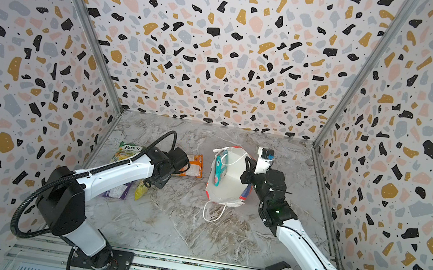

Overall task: Take the snacks out of the paper bag
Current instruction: 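Lower the yellow pack onto the table beside the purple pack and release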

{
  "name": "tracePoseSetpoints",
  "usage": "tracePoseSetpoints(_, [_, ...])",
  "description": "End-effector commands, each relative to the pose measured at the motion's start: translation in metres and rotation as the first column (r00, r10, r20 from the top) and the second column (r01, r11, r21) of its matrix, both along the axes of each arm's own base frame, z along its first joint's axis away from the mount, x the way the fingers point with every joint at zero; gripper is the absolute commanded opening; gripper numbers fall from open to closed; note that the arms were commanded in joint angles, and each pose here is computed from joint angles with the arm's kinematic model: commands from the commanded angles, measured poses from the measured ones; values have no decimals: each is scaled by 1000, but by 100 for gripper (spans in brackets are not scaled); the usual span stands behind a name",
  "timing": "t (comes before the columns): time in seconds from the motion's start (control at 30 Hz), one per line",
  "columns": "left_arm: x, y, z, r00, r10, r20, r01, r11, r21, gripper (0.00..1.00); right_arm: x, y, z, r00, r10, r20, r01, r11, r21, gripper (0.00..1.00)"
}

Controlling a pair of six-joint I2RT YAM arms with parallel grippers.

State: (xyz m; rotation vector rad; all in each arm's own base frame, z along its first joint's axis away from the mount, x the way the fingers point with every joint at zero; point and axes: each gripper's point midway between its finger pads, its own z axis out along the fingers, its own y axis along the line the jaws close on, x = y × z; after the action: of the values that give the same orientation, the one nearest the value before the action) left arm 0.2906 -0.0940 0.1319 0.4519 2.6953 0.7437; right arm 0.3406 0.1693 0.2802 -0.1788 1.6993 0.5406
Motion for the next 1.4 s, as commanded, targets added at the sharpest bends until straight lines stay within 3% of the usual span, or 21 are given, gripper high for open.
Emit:
tracePoseSetpoints(0.0, [0,4,5,1000,26,-10,-25,999,23,0,-3,-4,23,998,-9,65,7,1000,31,0])
tracePoseSetpoints(0.2, [3,7,-1,999,40,-7,-39,997,60,0,-4,-5,24,998,-12,68,10,999,30,0])
tracePoseSetpoints(0.5, [8,-11,-13,1000,24,-16,-24,999,-37,19,-4,-4,23,998,-7,69,5,1000,27,0])
tracePoseSetpoints(0.7, [8,-23,-25,999,14,-37,-17,995,-99,25,-4,-5,22,998,-8,66,7,1000,24,0])
tracePoseSetpoints(0.77, [8,-24,-30,999,12,-45,-16,994,-105,32,-4,-5,23,998,-9,70,7,1000,24,0])
tracePoseSetpoints(1.1, [13,-29,-45,999,20,-33,-24,988,-150,31,-5,-5,23,997,-6,72,5,1000,24,0])
tracePoseSetpoints(1.23, [22,-49,-24,999,-12,37,22,962,-273,29,-4,-5,22,998,-5,69,4,1000,22,0])
tracePoseSetpoints(1.37, [27,-81,-15,990,-65,122,115,878,-465,19,-4,-4,21,998,-4,67,2,1000,24,0])
